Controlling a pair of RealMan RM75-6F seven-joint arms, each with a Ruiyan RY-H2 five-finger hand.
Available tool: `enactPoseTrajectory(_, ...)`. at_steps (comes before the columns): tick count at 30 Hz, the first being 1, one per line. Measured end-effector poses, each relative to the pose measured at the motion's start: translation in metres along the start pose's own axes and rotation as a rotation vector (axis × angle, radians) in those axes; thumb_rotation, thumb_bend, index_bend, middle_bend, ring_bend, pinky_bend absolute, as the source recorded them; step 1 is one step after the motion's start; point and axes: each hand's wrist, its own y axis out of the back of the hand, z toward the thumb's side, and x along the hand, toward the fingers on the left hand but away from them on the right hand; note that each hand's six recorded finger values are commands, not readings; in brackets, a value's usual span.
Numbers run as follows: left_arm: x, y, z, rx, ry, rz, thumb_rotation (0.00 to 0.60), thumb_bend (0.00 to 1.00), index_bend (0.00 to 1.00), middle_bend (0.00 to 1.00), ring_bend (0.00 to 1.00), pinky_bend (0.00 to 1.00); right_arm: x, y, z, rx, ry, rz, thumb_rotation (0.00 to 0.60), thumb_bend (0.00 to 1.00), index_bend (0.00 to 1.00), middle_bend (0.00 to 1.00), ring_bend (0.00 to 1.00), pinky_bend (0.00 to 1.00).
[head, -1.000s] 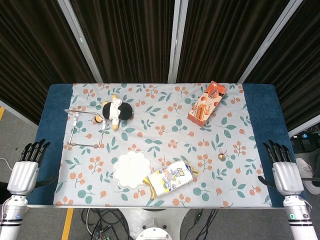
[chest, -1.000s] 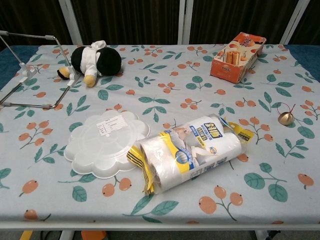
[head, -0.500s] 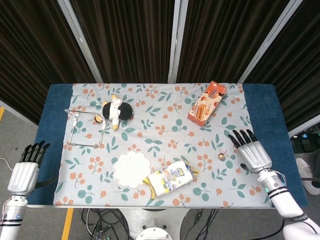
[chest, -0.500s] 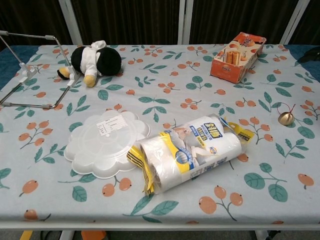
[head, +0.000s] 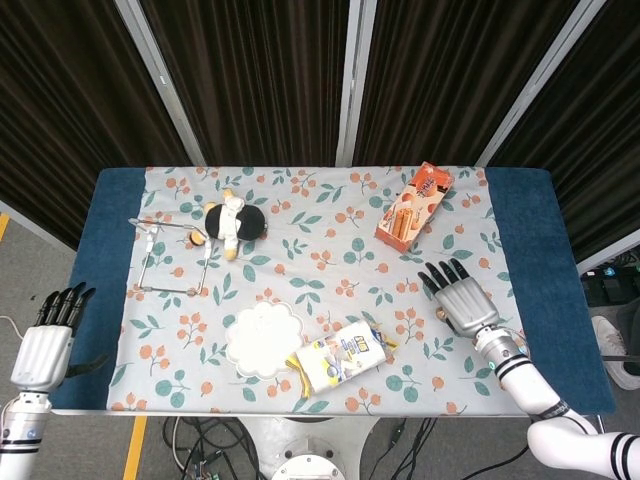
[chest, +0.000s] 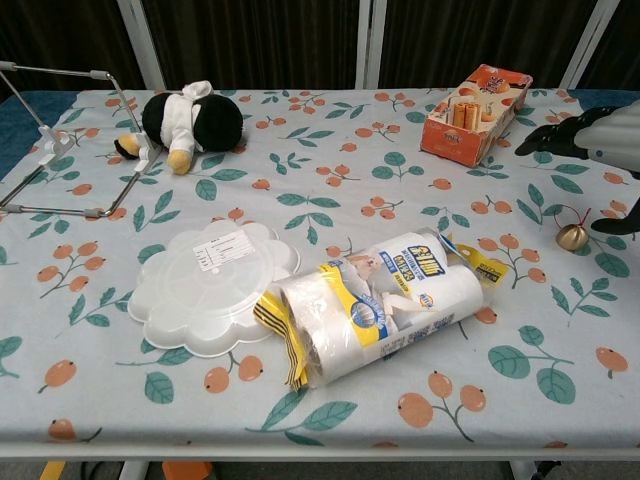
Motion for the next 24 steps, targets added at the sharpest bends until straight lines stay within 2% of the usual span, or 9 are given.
enactPoseTrajectory(5,-0.001,0.000,-0.002,-0.004,0.002,-0.001,0.600,0.02,0.07,0.00,0.00,0.02,-0.002,-0.008,0.003,0.000,-0.003,0.020,0.600,0.21,0.11,0.00,0.00,0.00)
enactPoseTrajectory(24,-0.002,-0.001,-0.003,-0.006,0.003,-0.010,0.600,0.02,0.07,0.00,0.00,0.02,-0.011,-0.015,0.002,-0.001,-0.019,0.040,0.600,0.14,0.32,0.00,0.00,0.00)
